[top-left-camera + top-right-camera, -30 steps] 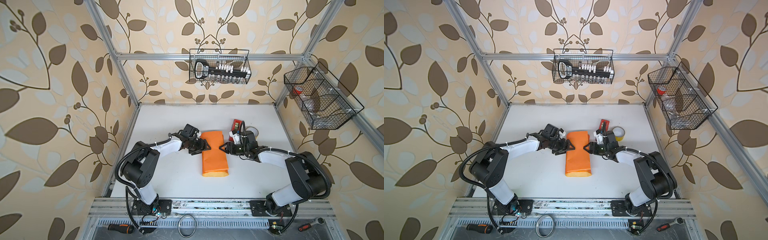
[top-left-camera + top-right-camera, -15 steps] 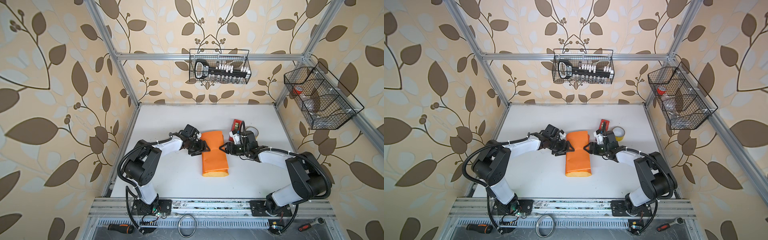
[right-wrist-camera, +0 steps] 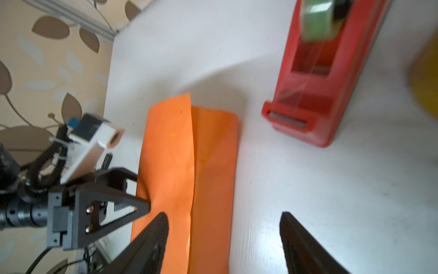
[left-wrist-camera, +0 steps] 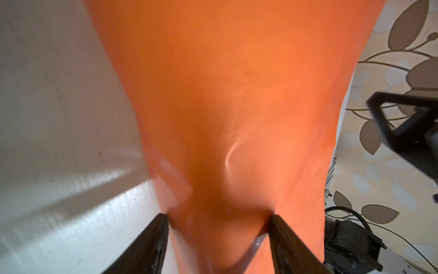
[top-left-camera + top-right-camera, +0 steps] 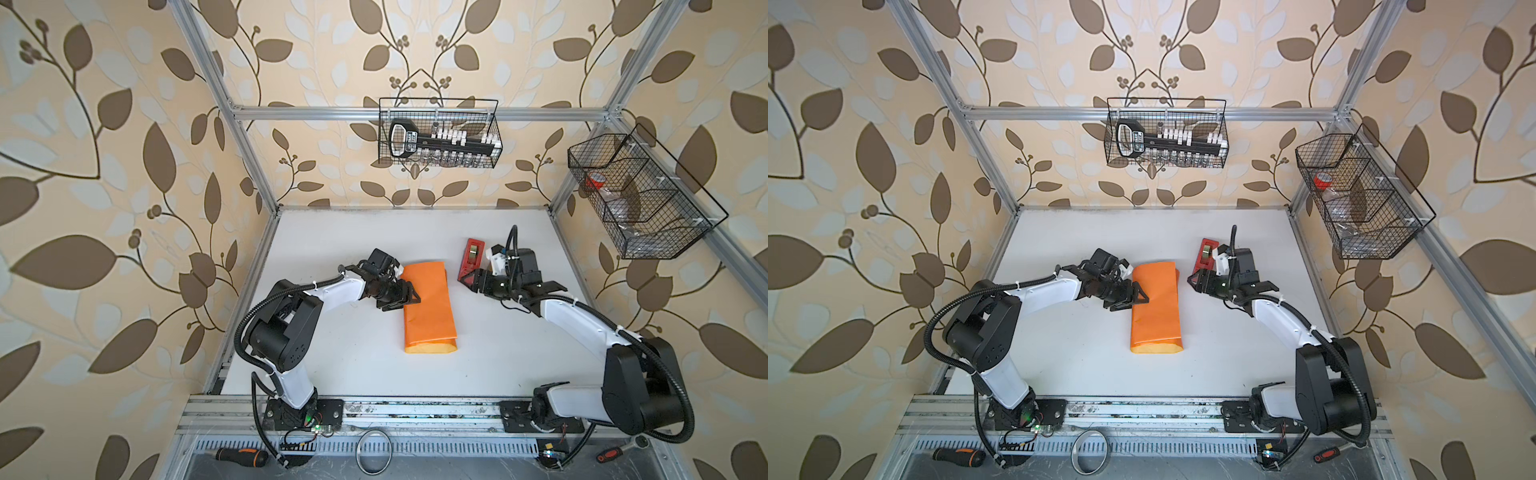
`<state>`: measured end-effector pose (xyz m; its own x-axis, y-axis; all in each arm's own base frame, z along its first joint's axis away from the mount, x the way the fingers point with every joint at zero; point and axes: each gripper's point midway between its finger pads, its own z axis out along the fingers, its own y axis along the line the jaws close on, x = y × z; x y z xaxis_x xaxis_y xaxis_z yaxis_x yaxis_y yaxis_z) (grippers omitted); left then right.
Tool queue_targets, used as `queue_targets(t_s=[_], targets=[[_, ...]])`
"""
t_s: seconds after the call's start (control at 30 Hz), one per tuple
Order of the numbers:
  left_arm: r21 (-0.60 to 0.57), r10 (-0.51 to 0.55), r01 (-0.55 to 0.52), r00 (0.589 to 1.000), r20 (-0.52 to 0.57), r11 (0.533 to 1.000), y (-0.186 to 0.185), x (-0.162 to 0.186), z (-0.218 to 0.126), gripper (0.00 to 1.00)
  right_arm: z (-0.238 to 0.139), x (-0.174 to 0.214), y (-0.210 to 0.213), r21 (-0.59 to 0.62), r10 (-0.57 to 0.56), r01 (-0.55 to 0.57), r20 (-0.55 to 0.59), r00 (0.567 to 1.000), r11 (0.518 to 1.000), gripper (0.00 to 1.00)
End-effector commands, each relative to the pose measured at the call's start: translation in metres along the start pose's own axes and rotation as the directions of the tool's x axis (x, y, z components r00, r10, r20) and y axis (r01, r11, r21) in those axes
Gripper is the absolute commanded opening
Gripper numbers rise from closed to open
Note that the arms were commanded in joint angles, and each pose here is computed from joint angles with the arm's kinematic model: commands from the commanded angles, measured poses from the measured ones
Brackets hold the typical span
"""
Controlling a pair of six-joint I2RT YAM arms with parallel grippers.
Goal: Wrap the gift box in paper
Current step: 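Move the right gripper to the red tape dispenser and pinch the tape end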
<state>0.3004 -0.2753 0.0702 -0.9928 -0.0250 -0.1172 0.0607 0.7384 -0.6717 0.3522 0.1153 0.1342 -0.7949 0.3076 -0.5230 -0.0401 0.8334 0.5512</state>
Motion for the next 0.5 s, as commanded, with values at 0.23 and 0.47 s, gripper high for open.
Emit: queue_targets(t_s=[0.23,0.47], targets=[[-0.195,-0.053,0.042,0.997,-0.051,0.98,0.048,0.02,0.007,0.68,0.018,-0.053,-0.034,0.068,0.115,-0.119,0.07,0.991,0.991,0.64],[-0.19,-0.051,0.04,0.997,-0.051,0.981,0.046,0.019,0.007,0.68,0.053,-0.06,-0.038,0.006,0.17,-0.17,0.021,0.985,0.985,0.53]])
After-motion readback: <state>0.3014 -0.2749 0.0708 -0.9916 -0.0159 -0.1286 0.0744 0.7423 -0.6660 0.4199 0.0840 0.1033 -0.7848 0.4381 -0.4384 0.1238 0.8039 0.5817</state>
